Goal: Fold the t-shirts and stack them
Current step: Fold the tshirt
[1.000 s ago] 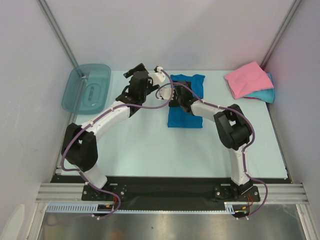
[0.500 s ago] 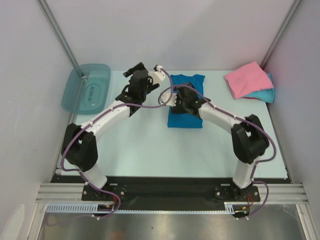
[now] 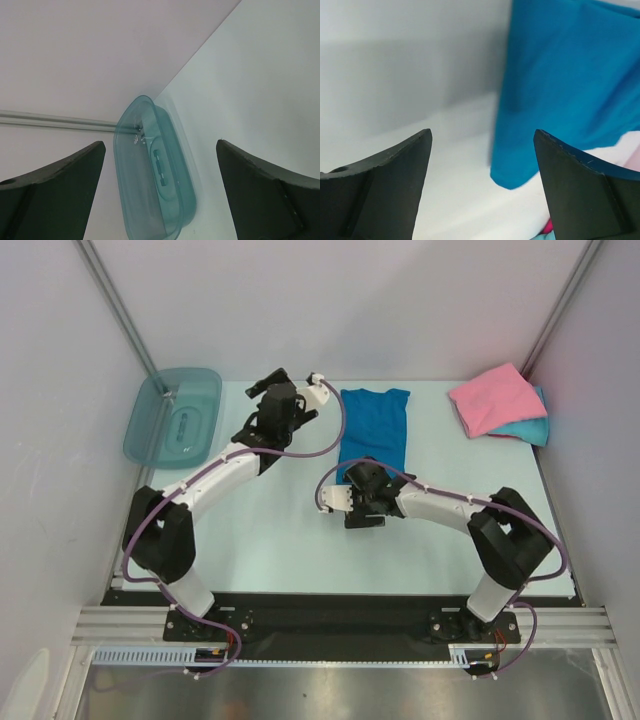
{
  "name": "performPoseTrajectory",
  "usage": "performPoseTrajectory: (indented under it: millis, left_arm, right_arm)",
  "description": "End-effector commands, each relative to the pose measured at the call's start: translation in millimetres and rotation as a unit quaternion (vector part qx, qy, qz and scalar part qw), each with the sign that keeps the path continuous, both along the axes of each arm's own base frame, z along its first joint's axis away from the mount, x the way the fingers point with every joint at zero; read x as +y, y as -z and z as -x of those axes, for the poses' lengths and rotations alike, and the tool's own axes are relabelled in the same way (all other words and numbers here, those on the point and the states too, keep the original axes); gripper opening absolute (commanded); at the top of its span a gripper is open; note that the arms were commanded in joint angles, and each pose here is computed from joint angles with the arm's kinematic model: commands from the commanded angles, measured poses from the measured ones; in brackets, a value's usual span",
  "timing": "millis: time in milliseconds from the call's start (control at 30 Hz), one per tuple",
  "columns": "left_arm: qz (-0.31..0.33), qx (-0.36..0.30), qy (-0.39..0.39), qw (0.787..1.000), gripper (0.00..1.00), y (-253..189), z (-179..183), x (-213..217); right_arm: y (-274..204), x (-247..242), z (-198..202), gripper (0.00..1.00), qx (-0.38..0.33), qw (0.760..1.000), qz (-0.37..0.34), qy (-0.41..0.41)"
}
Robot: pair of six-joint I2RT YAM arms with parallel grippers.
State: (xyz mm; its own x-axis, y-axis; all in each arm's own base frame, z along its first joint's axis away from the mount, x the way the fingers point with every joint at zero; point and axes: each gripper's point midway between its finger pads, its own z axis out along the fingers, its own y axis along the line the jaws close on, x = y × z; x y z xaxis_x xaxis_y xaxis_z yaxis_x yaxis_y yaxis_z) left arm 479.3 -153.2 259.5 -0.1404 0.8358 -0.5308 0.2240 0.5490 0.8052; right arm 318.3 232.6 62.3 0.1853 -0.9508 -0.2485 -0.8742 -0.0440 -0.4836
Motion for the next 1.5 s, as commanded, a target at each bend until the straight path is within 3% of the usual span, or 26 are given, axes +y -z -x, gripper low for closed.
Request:
performPoseTrajectory:
  millis: [0, 467, 600, 700, 733, 767, 800, 833, 1100, 1467]
  left_arm:
    - [0.046, -0.03, -0.019, 0.998, 1.0, -34.0, 11.4, 5.2]
    - [0.034, -0.029, -0.035, 0.998, 1.0, -30.5, 27.7, 20.8]
    - [0.023, -0.037, -0.035, 0.998, 1.0, -33.2, 24.3, 24.4]
    - [0.019, -0.041, -0.036, 0.998, 1.0, -35.2, 20.2, 27.2]
    - [0.018, -0.043, -0.037, 0.998, 1.0, -36.3, 18.2, 28.0]
    - [0.017, -0.044, -0.037, 0.998, 1.0, -37.3, 16.8, 29.2]
    - [0.014, -0.047, -0.036, 0.998, 1.0, -39.0, 15.1, 29.6]
    - [0.013, -0.049, -0.037, 0.998, 1.0, -39.8, 12.7, 30.1]
    - [0.011, -0.062, -0.046, 0.997, 1.0, -52.3, -6.3, 43.6]
    - [0.02, -0.085, -0.056, 0.995, 1.0, -74.0, -26.8, 56.2]
  right_arm:
    - [7.5, 5.4, -10.0, 0.87, -0.01, 1.0, -0.016, 0.011]
    - [34.8, -5.6, -53.5, 0.85, -0.05, 0.998, 0.004, 0.04]
    - [46.5, -12.0, -57.0, 0.75, -0.042, 0.998, 0.016, 0.04]
    - [52.2, -15.0, -59.0, 0.5, -0.031, 0.998, 0.022, 0.044]
    - [50.2, -13.6, -61.3, 0.32, -0.03, 0.998, 0.021, 0.045]
    - [50.3, -15.4, -59.2, 0.25, -0.022, 0.998, 0.025, 0.046]
    - [49.7, -13.9, -57.5, 0.09, -0.018, 0.999, 0.024, 0.043]
    - [44.5, -12.4, -57.1, 0.01, -0.016, 0.999, 0.024, 0.042]
    - [-22.0, 12.7, -25.1, 0.0, 0.037, 0.999, -0.012, 0.01]
    - [-76.7, 4.2, 51.2, 0.0, 0.162, 0.985, 0.026, -0.06]
